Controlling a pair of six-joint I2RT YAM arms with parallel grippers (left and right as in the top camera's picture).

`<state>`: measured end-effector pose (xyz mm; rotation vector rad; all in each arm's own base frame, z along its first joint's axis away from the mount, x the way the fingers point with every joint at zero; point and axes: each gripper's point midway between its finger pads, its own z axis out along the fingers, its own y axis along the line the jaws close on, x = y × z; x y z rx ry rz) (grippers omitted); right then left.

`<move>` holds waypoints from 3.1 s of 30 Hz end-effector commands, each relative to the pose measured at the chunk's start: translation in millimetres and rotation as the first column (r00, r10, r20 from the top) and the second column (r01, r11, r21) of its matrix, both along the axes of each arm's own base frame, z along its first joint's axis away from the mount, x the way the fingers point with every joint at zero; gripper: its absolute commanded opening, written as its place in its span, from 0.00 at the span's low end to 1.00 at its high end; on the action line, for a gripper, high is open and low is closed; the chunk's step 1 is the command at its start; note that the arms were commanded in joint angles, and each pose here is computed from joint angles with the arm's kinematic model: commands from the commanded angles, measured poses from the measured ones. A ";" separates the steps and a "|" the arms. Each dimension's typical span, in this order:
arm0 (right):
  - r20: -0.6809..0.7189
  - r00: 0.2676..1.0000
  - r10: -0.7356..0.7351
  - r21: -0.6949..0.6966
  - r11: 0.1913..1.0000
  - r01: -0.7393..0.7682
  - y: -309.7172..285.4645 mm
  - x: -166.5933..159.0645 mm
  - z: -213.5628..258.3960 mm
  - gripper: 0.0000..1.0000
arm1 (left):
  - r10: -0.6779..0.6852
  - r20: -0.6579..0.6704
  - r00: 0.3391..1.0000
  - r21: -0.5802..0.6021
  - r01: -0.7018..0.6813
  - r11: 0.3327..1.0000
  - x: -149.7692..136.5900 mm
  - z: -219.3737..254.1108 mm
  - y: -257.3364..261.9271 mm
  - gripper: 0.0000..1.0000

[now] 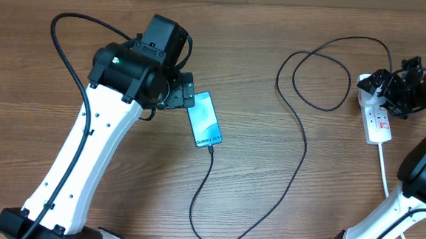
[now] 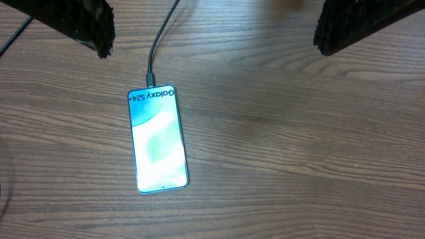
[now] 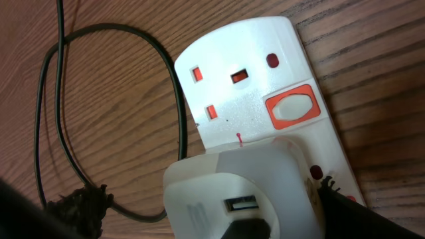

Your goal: Plug charger to phone and switch on socket

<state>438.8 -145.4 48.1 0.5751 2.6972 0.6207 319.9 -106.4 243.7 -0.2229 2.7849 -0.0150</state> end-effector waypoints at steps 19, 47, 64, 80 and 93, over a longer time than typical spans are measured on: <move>-0.016 0.999 -0.037 0.041 0.998 0.037 -5.3 -1.5 11.6 1.00 | 0.002 0.014 1.000 0.011 -0.002 1.000 2.3 2.8 1.4 1.00; 0.016 0.999 0.031 0.020 0.999 -0.031 1.5 2.1 9.6 1.00 | 0.002 0.014 1.000 0.011 -0.002 1.000 2.3 2.8 1.4 1.00; -0.041 0.999 0.012 -0.079 0.997 -0.015 -14.6 -5.4 0.3 1.00 | 0.002 0.014 1.000 0.011 -0.002 1.000 2.3 2.8 1.4 1.00; -0.006 0.999 0.048 -0.015 0.999 -0.048 -1.0 -2.2 5.5 1.00 | 0.002 0.014 1.000 0.011 -0.002 1.000 2.3 2.8 1.4 1.00; -0.017 0.999 0.044 -0.052 0.998 -0.044 -6.6 -2.9 2.1 1.00 | 0.002 0.014 1.000 0.011 -0.002 1.000 2.3 2.8 1.4 1.00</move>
